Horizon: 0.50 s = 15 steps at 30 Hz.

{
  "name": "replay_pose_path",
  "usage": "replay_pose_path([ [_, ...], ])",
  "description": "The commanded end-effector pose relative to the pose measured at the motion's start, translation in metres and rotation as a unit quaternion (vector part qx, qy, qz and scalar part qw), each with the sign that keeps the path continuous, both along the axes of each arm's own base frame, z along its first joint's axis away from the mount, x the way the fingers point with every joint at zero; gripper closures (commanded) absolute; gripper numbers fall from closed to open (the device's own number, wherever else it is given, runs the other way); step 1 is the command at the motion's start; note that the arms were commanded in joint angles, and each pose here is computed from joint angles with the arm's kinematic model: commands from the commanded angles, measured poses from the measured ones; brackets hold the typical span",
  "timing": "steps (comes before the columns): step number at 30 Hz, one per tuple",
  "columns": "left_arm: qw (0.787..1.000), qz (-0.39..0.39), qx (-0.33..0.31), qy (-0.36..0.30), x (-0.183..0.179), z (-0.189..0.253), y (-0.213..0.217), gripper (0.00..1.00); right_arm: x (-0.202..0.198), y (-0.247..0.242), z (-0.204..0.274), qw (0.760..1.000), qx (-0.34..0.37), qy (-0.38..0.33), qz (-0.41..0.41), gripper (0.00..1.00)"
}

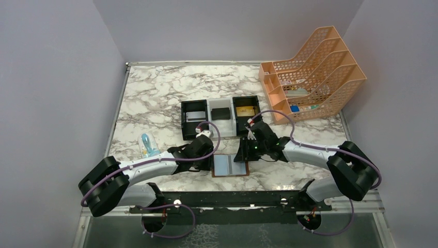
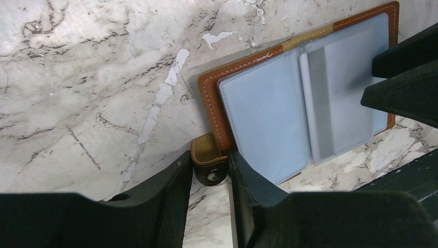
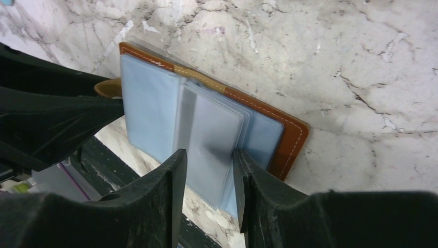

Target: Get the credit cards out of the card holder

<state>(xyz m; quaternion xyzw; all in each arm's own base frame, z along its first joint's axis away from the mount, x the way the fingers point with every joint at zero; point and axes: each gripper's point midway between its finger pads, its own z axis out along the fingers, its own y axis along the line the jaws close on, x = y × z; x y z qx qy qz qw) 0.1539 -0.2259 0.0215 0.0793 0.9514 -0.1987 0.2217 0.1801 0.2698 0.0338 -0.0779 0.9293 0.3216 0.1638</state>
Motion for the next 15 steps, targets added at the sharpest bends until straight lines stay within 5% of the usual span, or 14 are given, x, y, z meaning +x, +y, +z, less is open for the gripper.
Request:
replay_pose_path([
  [1, 1.000, -0.009, -0.002, 0.009, -0.005, 0.000, -0.004, 0.67, -0.002, 0.015, 0.024, 0.999, 0.050, -0.007, 0.014, 0.62],
  [15, 1.000, -0.010, 0.000, 0.009, -0.004, 0.000, -0.005, 0.67, 0.003, 0.014, 0.038, 0.999, 0.042, -0.023, 0.019, 0.64],
])
